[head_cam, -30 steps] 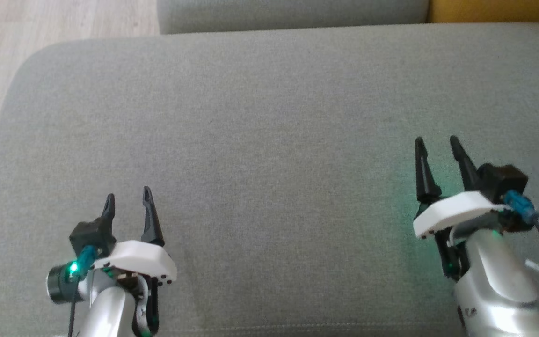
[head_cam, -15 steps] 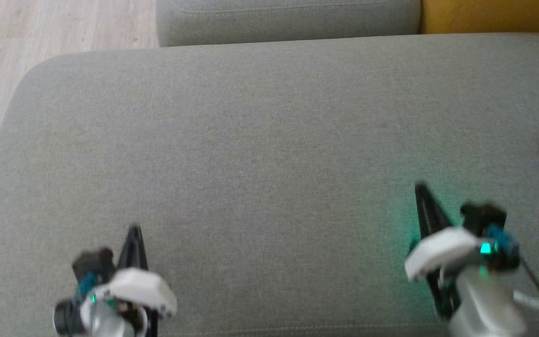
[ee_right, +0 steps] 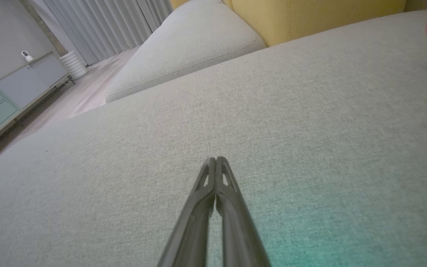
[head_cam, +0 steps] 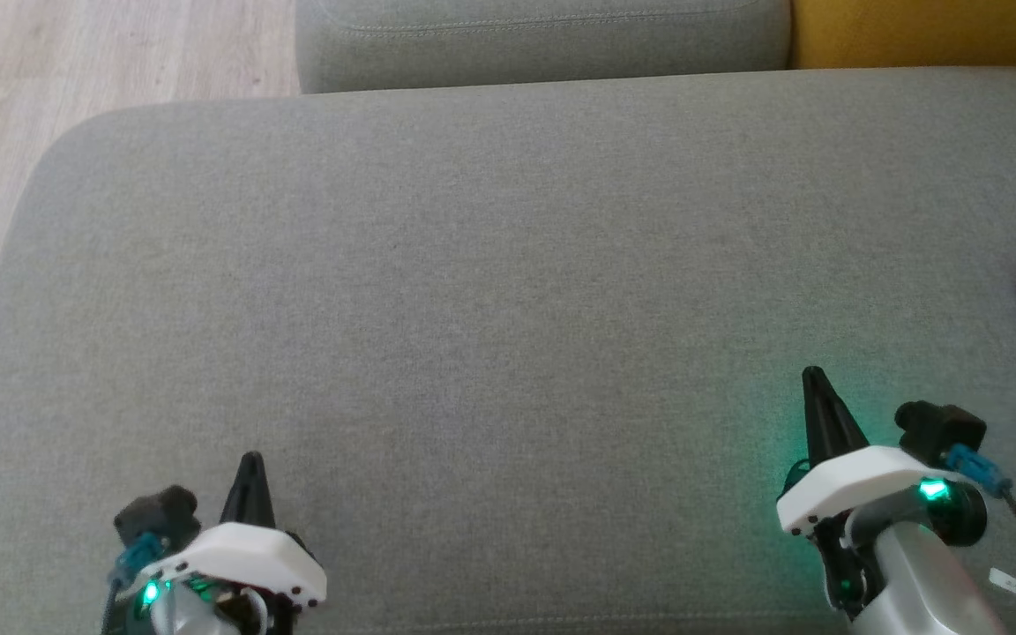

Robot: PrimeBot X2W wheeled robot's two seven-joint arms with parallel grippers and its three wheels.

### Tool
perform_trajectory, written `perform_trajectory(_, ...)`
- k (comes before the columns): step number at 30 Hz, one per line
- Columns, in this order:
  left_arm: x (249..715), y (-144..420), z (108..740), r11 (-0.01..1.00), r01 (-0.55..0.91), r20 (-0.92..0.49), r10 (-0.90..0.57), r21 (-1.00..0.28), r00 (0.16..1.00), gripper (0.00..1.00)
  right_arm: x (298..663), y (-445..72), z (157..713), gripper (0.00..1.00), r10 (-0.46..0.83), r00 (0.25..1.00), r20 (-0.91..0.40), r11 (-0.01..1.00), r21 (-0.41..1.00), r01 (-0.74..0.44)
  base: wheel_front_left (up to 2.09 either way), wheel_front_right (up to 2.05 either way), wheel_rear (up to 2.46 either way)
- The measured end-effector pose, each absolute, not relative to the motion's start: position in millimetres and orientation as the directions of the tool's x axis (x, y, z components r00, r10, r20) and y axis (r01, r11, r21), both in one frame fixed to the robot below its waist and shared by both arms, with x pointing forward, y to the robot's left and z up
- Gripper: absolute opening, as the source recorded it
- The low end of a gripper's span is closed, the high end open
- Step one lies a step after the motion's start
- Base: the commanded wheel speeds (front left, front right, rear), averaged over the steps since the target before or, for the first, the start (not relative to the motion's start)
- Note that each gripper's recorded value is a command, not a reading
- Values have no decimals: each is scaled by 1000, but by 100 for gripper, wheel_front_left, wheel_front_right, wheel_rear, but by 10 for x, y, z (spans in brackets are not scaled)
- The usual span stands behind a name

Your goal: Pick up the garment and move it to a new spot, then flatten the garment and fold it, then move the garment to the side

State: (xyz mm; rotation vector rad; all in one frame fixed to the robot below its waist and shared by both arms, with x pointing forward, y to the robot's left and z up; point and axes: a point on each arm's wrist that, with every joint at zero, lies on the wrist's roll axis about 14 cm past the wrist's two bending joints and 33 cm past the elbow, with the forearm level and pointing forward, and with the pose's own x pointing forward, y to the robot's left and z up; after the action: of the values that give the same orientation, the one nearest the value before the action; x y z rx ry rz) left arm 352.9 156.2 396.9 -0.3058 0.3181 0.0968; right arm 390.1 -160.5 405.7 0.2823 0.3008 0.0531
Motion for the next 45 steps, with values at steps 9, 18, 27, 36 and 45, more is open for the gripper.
perform_trajectory(9,3544,1609,3991,910,-182,-332,53,-373,942,0,3939,-1648,4142,0,70,961,-266,928,371,35,0,0,0)
perform_trajectory(18,3552,1620,4010,863,-212,-342,48,-459,939,0,3910,-1700,4158,0,46,962,-268,883,461,86,0,0,0)
perform_trajectory(27,3567,1660,4045,805,-242,-344,50,-542,938,0,3937,-1739,4238,0,30,967,-251,830,546,116,0,0,0)
perform_trajectory(36,3576,1661,4070,749,-255,-345,37,-612,938,0,3923,-1782,4273,0,15,969,-245,774,617,144,0,0,0)
perform_trajectory(45,3596,1694,4123,675,-269,-336,33,-687,941,0,3936,-1812,4346,0,7,973,-232,703,693,160,0,0,0)
